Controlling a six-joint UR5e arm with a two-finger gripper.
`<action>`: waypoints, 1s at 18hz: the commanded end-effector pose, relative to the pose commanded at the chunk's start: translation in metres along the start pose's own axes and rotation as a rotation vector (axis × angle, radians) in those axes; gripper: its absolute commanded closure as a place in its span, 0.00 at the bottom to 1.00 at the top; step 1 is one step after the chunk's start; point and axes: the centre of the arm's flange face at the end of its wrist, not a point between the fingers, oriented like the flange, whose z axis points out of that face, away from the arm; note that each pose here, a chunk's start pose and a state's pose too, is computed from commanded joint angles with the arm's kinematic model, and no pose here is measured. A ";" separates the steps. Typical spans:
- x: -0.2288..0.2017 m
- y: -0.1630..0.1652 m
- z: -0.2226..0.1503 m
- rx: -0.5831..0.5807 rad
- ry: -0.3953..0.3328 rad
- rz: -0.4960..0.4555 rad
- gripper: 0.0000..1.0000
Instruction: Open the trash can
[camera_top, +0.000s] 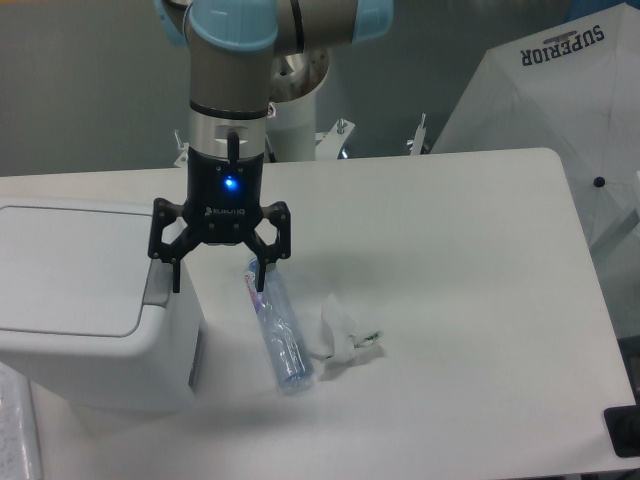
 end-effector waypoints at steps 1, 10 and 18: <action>0.000 0.000 0.000 0.000 0.000 0.002 0.00; 0.003 0.002 0.006 -0.011 0.003 0.005 0.00; 0.006 -0.004 -0.007 0.015 0.006 0.010 0.00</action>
